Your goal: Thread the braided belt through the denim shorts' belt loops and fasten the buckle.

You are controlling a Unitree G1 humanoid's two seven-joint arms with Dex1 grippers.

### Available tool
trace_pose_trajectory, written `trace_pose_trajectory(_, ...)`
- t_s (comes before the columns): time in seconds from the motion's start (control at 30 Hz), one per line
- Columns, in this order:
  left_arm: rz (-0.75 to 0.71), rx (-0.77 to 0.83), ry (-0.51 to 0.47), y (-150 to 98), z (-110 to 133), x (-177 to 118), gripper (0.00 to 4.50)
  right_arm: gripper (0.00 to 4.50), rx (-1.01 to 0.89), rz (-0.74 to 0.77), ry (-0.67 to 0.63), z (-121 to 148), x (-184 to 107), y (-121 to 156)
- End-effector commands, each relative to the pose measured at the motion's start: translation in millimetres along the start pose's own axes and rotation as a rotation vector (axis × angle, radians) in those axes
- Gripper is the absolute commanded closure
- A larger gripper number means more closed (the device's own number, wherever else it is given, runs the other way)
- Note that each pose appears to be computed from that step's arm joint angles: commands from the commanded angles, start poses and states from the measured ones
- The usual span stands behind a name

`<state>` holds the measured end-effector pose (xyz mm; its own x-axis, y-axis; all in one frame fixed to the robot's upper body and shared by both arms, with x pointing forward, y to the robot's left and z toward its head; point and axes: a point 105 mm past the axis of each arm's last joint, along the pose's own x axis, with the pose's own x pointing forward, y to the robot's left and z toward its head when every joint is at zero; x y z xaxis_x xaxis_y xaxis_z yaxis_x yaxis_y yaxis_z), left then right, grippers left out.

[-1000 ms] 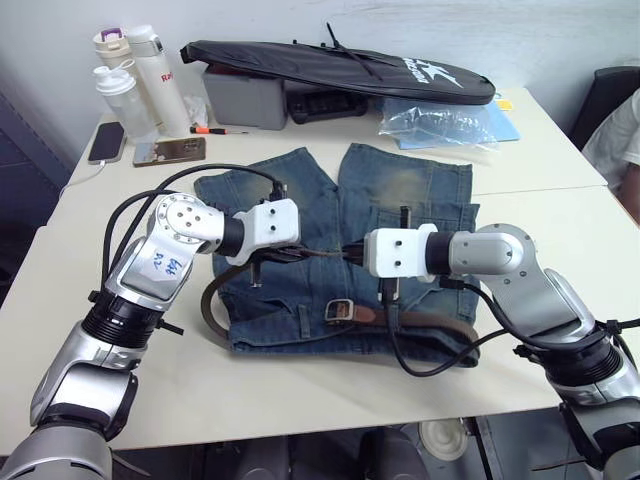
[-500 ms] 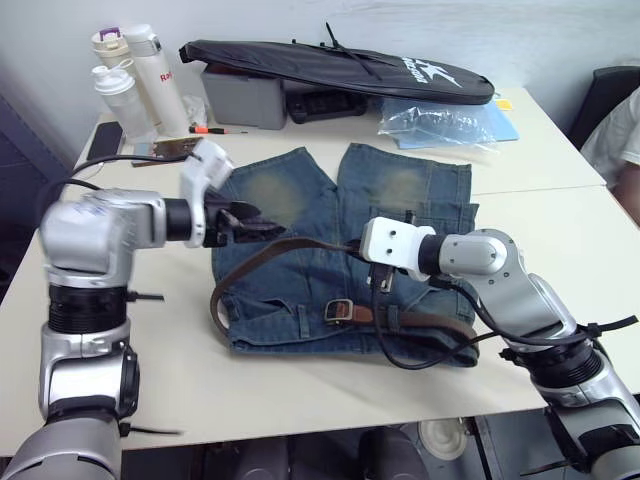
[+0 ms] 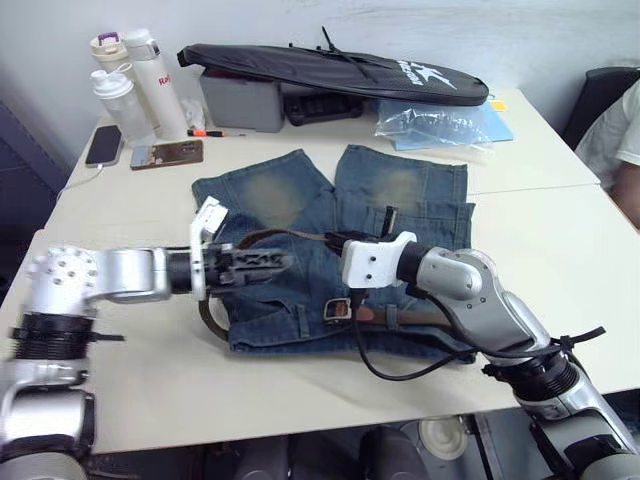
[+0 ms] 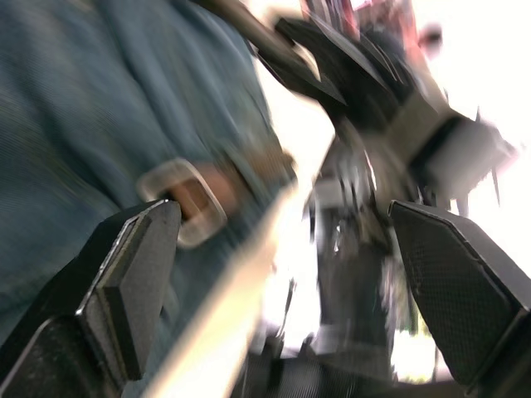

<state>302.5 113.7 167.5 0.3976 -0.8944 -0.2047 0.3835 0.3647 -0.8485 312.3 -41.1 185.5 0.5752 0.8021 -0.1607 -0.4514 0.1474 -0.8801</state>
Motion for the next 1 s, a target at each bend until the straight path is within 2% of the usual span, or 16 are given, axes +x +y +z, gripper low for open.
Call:
trace_pose_trajectory(0.03, 0.063, -0.042, -0.173, -5.7, 14.1, 10.4, 0.08, 4.5, -0.046, -0.026, -0.051, 11.9, -2.5, -0.1)
trace_pose_trajectory(0.13, 0.102, -0.15, -0.303, -9.2, 18.4, 22.1, 0.08, 4.5, -0.046, -0.025, -0.055, 12.6, -3.7, 4.0)
trace_pose_trajectory(0.27, 0.118, -0.246, -0.391, -17.7, 20.5, 26.6, 0.08, 4.5, -0.035, -0.022, -0.043, 10.1, -5.9, 8.7)
trace_pose_trajectory(0.5, 0.214, -0.348, -0.448, -17.5, 21.7, 24.0, 0.08, 4.5, -0.056, -0.047, 0.002, 1.2, -8.8, 4.0)
trace_pose_trajectory(0.83, 0.314, -0.43, -0.456, -11.1, 12.4, 21.8, 0.08, 4.5, -0.068, -0.067, 0.001, 1.8, -6.9, -1.2)
trace_pose_trajectory(0.93, 0.337, -0.453, -0.449, -6.2, 9.7, 21.5, 0.84, 4.5, -0.07, -0.065, 0.003, 1.5, -7.5, -0.3)
trace_pose_trajectory(1.0, 0.338, -0.461, -0.441, -4.4, 8.2, 22.9, 1.77, 4.5, -0.069, -0.064, 0.001, 2.0, -7.6, 0.0)
